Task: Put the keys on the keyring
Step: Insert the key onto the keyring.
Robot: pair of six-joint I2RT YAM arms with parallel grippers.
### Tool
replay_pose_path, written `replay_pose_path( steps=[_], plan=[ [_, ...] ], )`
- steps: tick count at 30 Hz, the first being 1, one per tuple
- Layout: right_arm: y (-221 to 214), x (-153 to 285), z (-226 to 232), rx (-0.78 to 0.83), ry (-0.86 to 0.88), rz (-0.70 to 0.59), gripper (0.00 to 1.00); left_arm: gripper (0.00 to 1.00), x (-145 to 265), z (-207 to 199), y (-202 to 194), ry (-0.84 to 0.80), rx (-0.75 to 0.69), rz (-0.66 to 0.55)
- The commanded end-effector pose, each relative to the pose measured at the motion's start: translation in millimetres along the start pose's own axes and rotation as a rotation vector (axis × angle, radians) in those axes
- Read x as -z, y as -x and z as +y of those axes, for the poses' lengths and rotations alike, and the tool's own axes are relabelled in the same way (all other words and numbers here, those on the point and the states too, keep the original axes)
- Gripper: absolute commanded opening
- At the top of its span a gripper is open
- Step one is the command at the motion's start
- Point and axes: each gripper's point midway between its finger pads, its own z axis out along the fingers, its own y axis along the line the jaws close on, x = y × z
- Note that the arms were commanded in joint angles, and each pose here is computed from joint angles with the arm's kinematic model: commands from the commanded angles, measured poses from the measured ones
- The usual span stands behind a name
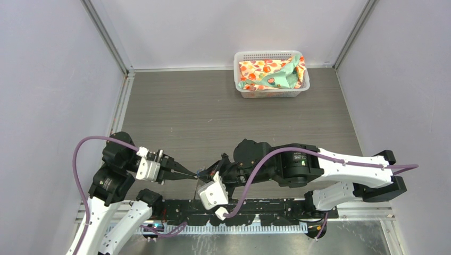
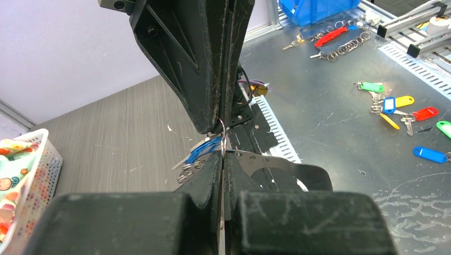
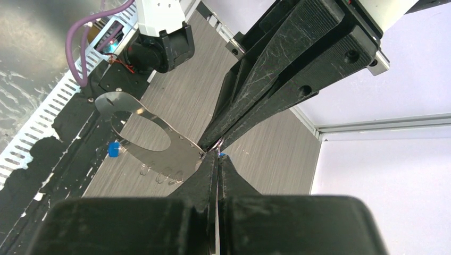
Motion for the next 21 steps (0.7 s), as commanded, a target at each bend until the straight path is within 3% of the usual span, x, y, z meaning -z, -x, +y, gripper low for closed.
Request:
replay_pose_path(
  steps=[1, 21],
  plan=[
    [15.7, 4.3, -12.9, 0.025, -0.030, -0.040, 0.01, 0.00, -0.6, 2.6, 8.9, -0.008, -0.043, -0.012],
    [15.2, -2.6, -16.6, 0.029, -0.049, -0.039, 0.01, 0.00, -0.5, -0.6, 10.3, -0.018, -0.052, -0.017]
  ],
)
